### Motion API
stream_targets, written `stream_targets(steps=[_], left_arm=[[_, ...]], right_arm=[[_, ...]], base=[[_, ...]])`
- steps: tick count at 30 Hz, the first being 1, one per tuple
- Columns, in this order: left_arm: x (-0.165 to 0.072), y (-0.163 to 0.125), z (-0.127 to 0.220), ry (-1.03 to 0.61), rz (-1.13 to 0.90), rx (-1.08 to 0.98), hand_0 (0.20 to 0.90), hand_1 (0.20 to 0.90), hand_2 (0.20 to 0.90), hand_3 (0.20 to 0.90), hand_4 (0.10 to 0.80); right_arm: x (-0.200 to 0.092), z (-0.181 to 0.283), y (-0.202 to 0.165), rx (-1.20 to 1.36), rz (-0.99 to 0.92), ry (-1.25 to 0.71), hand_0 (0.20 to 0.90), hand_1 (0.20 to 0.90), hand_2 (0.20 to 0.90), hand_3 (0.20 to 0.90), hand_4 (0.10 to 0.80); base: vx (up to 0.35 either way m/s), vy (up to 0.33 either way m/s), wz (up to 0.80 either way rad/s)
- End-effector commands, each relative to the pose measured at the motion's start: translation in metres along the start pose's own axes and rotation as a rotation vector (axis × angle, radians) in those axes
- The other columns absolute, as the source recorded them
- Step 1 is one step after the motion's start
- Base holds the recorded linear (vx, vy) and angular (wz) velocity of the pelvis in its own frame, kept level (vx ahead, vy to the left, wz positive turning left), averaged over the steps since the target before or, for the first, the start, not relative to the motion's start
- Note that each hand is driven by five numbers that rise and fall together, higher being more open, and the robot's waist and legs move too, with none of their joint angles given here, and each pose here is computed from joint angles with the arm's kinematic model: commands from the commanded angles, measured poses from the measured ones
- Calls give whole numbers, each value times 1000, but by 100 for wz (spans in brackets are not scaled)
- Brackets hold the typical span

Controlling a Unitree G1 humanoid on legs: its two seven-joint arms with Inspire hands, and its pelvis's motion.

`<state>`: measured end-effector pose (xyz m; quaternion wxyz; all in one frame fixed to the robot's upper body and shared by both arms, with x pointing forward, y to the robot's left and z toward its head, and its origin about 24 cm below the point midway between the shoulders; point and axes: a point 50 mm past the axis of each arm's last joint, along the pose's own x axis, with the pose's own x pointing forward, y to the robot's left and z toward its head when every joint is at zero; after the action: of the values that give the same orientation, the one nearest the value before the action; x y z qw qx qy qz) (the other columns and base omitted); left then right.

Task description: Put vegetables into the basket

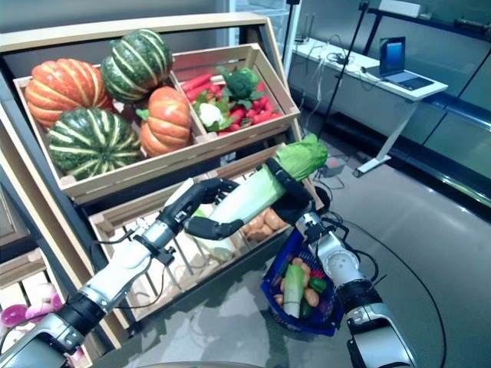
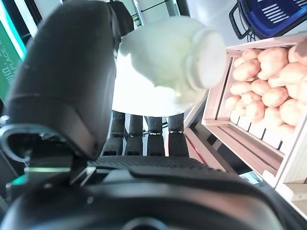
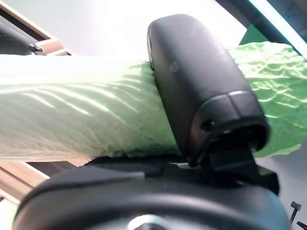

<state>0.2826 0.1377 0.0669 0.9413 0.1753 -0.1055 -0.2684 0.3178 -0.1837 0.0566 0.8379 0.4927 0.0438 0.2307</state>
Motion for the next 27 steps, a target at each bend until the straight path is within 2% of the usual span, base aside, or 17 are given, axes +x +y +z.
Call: stream_targets(steps=[1, 13, 15, 21, 22, 25, 27], left_arm=[[22, 6, 41, -216, 1, 38, 900, 900, 900, 900, 800], [-9, 23, -33, 156, 119, 83, 900, 900, 900, 900, 800], [-19, 29, -51, 236, 156, 109, 900, 900, 900, 900, 800], [-35, 36, -73, 365, 218, 93, 900, 900, 900, 900, 800], [-41, 39, -79, 403, 248, 61, 900, 900, 900, 900, 800], [-47, 42, -86, 446, 293, -12, 900, 900, 900, 900, 800], [-52, 43, -91, 471, 340, -130, 900, 900, 900, 900, 800]], right_arm=[[40, 48, 44, -48, 154, -150, 300, 300, 300, 300, 400], [9, 78, 9, -195, -58, -161, 300, 300, 300, 300, 400], [0, 86, -2, -257, -145, -153, 300, 300, 300, 300, 400], [-29, 104, -28, -359, -340, -157, 300, 300, 300, 300, 400], [-40, 112, -36, -424, -417, -162, 300, 300, 300, 300, 400], [-51, 122, -41, -519, -515, -191, 300, 300, 300, 300, 400], [-61, 135, -44, -582, -621, -259, 300, 300, 300, 300, 400]], base=[[0, 0, 0], [5, -4, -3], [19, -10, -9], [9, -7, -1], [25, -35, -5], [23, -34, -7], [35, -43, -14]])
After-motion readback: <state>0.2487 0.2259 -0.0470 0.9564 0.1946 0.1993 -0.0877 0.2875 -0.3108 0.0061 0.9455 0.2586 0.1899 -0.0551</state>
